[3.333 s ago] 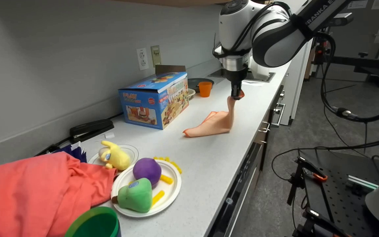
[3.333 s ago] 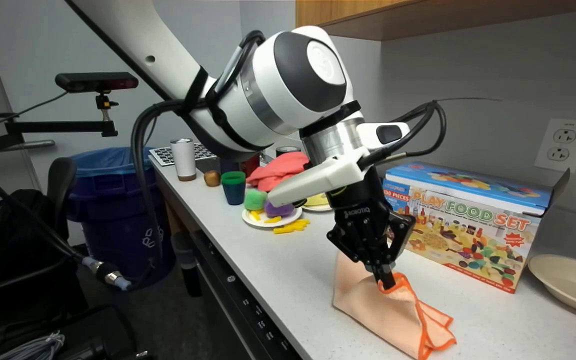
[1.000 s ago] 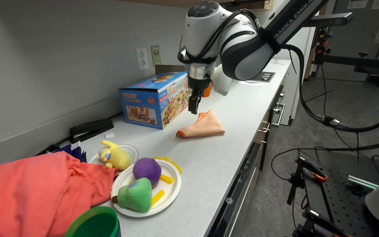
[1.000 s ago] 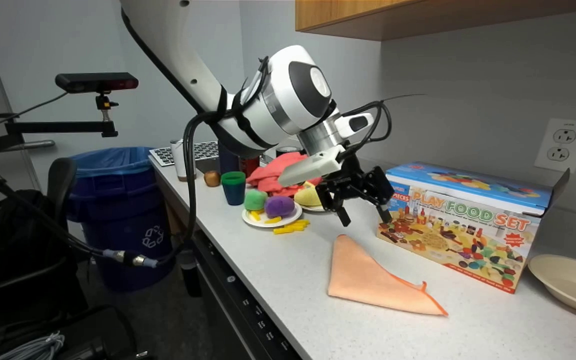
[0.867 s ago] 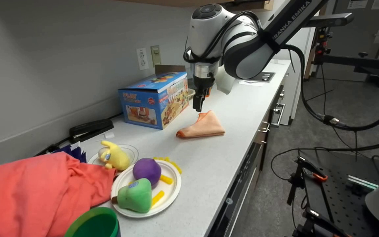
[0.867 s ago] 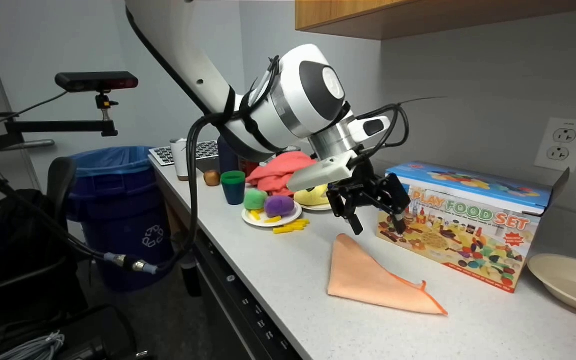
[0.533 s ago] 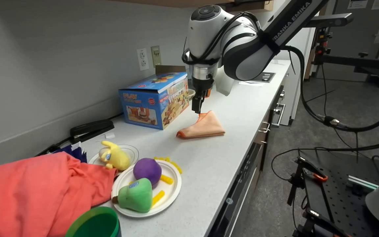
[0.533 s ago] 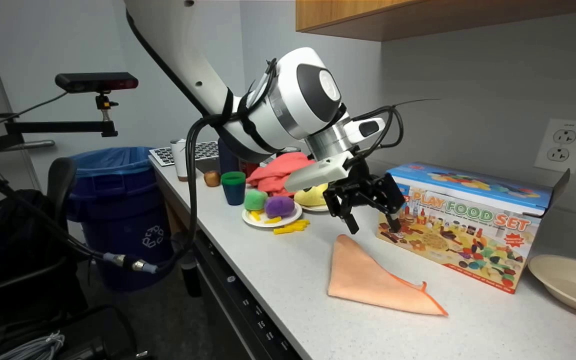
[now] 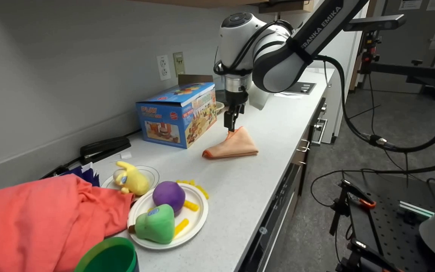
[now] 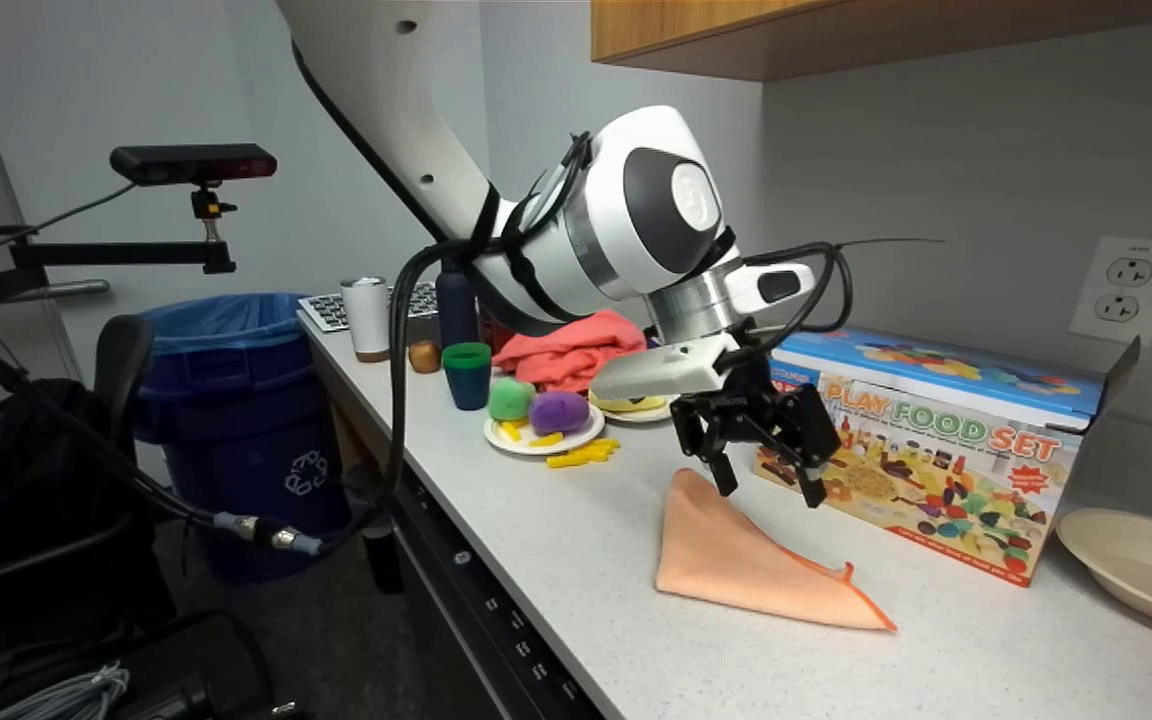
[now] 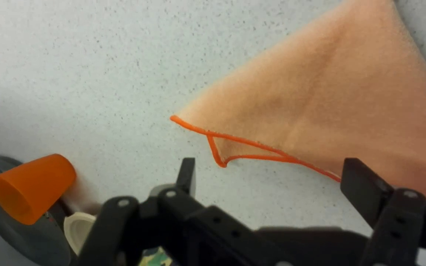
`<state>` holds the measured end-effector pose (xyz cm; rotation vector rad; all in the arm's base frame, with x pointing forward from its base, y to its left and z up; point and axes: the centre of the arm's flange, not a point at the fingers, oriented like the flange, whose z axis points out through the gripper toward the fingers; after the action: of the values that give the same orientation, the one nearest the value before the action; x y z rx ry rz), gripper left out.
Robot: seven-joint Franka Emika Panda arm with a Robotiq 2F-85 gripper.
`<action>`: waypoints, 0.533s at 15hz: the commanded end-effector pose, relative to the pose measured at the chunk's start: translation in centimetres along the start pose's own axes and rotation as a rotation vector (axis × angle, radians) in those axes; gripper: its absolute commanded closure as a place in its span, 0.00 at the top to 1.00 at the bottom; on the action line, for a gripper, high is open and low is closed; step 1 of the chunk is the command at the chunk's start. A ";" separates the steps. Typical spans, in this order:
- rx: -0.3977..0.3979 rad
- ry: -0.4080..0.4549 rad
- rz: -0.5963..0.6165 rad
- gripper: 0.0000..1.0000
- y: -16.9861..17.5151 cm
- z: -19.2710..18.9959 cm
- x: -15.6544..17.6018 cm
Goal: Fold the cloth on the counter
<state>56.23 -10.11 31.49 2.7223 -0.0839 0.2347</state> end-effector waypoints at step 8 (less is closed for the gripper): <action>-0.002 -0.007 0.217 1.00 7.2 6.9 2.2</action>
<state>57.22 -18.32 29.55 2.7254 -0.3184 0.2572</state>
